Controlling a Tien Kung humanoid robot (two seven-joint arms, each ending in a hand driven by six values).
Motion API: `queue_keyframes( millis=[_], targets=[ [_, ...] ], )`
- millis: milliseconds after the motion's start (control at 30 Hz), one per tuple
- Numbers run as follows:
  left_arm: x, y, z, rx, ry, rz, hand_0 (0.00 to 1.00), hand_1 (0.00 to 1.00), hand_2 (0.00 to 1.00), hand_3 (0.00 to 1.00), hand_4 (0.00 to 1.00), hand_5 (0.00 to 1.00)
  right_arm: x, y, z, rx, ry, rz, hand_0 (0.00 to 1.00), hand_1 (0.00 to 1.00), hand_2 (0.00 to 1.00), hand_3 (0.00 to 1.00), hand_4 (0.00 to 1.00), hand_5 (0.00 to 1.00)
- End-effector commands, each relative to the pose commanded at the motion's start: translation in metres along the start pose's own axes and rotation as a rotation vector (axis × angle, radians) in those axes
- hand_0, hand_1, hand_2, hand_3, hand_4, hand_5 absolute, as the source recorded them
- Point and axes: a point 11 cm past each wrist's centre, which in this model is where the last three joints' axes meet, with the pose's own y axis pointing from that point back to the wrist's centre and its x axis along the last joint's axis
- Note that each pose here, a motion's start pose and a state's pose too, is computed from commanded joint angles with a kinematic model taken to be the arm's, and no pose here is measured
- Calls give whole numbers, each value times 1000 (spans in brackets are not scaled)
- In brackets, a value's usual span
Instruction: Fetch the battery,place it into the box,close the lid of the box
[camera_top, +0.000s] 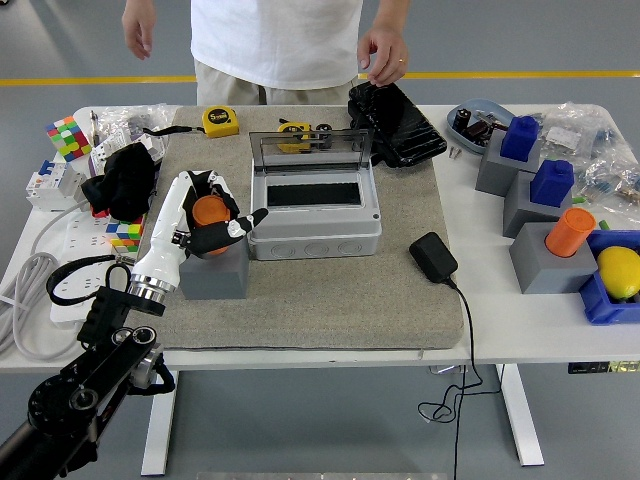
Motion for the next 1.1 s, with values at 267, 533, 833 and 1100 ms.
queue_keyframes(
  millis=[267,533,833,1100],
  targets=[
    [-32,-37,52,-86,-264,-175,59,72,170,222,968,2,0,0,-1,3,-2,1,545,600,584,543,921,457],
    [-79,-72,66,-72,-540,-319,65,74,172,233,987,2,-1,0,-3,7,-1,2,545,600,584,543,921,457],
    [-112,-91,69,-58,-664,-380,66,74,174,240,998,2,0,0,2,-5,4,5,544,600,583,543,920,458],
    [-107,-108,56,-25,-838,-412,86,87,182,268,998,43,-3,0,-1,1,8,-1,544,600,583,542,919,457]
  ],
)
